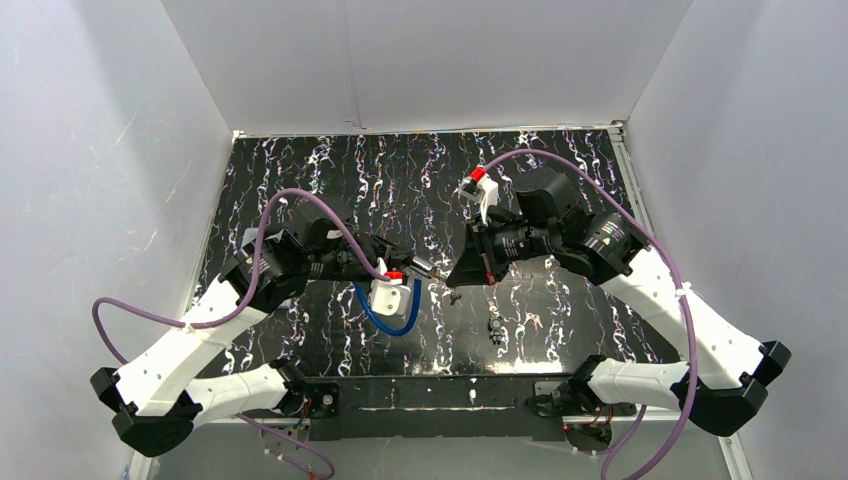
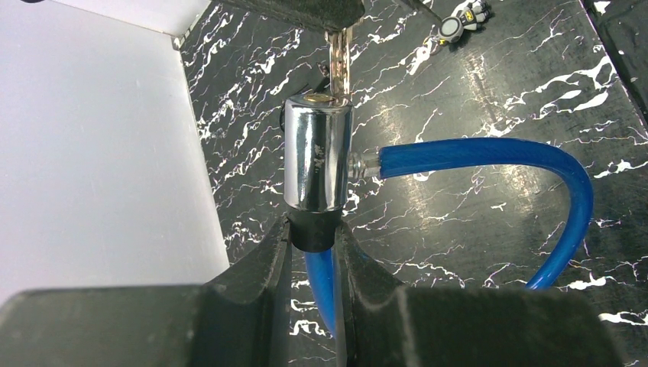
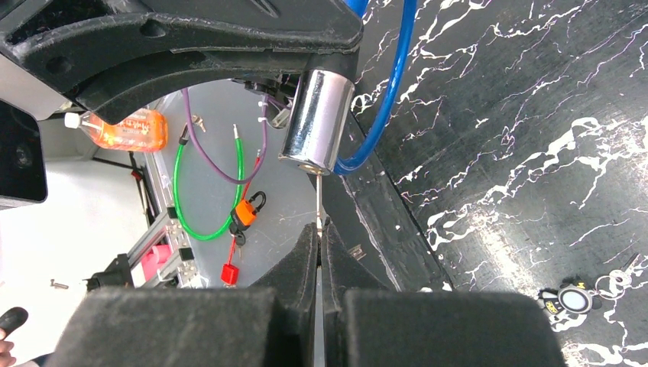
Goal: Unlock with the key
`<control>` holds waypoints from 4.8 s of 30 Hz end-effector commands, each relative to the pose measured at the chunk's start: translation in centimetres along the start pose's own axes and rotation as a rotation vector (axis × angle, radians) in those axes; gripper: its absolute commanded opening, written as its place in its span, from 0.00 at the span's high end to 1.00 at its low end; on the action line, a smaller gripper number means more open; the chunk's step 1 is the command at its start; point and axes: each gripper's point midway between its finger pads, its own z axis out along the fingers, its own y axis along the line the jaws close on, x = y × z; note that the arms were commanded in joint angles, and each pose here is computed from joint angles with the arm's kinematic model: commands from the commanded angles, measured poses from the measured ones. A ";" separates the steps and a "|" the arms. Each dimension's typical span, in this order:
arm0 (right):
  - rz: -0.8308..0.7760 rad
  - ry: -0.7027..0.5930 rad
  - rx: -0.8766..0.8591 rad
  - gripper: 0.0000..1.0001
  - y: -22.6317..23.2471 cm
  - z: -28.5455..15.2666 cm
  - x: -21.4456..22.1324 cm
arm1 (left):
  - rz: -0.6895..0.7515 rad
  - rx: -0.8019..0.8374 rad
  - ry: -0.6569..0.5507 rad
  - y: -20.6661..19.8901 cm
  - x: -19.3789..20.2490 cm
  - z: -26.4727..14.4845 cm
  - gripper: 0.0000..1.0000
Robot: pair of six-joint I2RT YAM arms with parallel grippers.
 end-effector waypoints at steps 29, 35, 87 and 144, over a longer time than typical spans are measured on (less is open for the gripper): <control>-0.061 -0.088 -0.029 0.99 1.2 -0.9 -1.5 | 0.063 -0.065 -0.057 1.7 -2.0 -1.0 1.00; -0.053 -0.079 -0.014 0.99 0.5 -0.4 -1.1 | 0.065 -0.068 -0.058 1.7 -2.0 -1.1 1.00; -0.060 -0.116 -0.055 0.99 0.8 -0.5 -1.8 | 0.084 -0.061 -0.061 1.4 -2.1 -1.0 1.00; -0.055 -0.117 -0.071 0.99 0.6 -0.8 -1.2 | 0.082 -0.060 -0.033 1.6 -1.5 -0.3 1.00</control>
